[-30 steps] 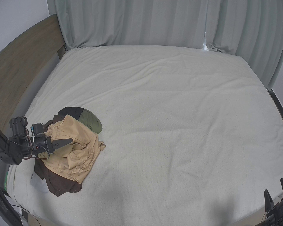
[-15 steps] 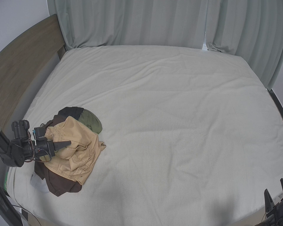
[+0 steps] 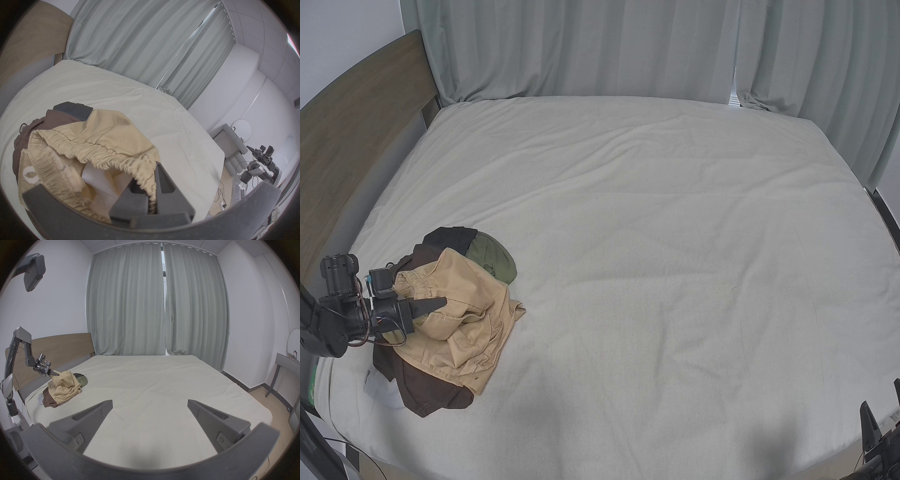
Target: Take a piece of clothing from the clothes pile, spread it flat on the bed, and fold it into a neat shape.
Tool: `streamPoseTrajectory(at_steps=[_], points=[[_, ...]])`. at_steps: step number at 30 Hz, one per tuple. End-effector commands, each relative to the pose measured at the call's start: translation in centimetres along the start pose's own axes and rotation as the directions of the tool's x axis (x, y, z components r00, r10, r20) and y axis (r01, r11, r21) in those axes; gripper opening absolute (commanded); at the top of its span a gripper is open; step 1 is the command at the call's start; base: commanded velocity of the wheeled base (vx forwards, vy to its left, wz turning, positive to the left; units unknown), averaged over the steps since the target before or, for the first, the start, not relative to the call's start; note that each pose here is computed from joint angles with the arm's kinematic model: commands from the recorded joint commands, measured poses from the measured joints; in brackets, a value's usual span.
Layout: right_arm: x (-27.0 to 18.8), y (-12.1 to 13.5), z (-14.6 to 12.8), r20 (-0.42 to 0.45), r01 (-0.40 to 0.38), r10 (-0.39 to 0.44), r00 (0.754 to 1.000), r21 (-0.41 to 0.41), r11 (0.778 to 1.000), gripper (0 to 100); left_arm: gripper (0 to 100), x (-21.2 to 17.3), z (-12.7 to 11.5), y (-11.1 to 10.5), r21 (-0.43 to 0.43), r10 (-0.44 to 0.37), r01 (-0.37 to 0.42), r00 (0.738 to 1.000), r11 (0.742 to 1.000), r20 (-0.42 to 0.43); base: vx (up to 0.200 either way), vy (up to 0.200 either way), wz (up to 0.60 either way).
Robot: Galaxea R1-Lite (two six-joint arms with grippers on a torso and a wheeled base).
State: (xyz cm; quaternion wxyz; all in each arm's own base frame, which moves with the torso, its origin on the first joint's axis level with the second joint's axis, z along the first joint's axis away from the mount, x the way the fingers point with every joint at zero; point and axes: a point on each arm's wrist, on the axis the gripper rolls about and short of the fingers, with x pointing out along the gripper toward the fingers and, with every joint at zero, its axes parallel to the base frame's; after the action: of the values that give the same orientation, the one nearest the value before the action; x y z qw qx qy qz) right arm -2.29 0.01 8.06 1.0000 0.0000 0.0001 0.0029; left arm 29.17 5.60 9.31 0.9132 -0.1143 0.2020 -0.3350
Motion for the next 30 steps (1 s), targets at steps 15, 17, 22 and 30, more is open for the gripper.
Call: streamPoseTrajectory(at_steps=[15,17,22,30], points=[[0.0,0.0,-0.5,-0.001,0.001,-0.001,1.000,0.000,1.000,100,0,-0.5,0.3,-2.2,0.042,-0.021,0.020,1.000,0.999,0.010,0.000,0.000,0.00],[0.0,0.0,-0.5,-0.001,0.001,-0.001,1.000,0.000,1.000,100,0,-0.4,0.4,-2.6,0.052,-0.027,0.026,1.000,0.998,0.013,0.000,0.000,0.00],[0.0,0.0,-0.5,-0.001,0.001,-0.001,1.000,0.000,1.000,100,0,-0.6,0.4,-3.1,0.063,-0.032,0.031,0.999,0.998,0.021,0.000,0.000,0.00],[0.0,0.0,-0.5,-0.001,0.001,-0.001,1.000,0.000,1.000,100,0,-0.2,0.7,-3.8,0.078,-0.044,0.039,0.997,0.996,0.062,0.000,0.000,0.00]])
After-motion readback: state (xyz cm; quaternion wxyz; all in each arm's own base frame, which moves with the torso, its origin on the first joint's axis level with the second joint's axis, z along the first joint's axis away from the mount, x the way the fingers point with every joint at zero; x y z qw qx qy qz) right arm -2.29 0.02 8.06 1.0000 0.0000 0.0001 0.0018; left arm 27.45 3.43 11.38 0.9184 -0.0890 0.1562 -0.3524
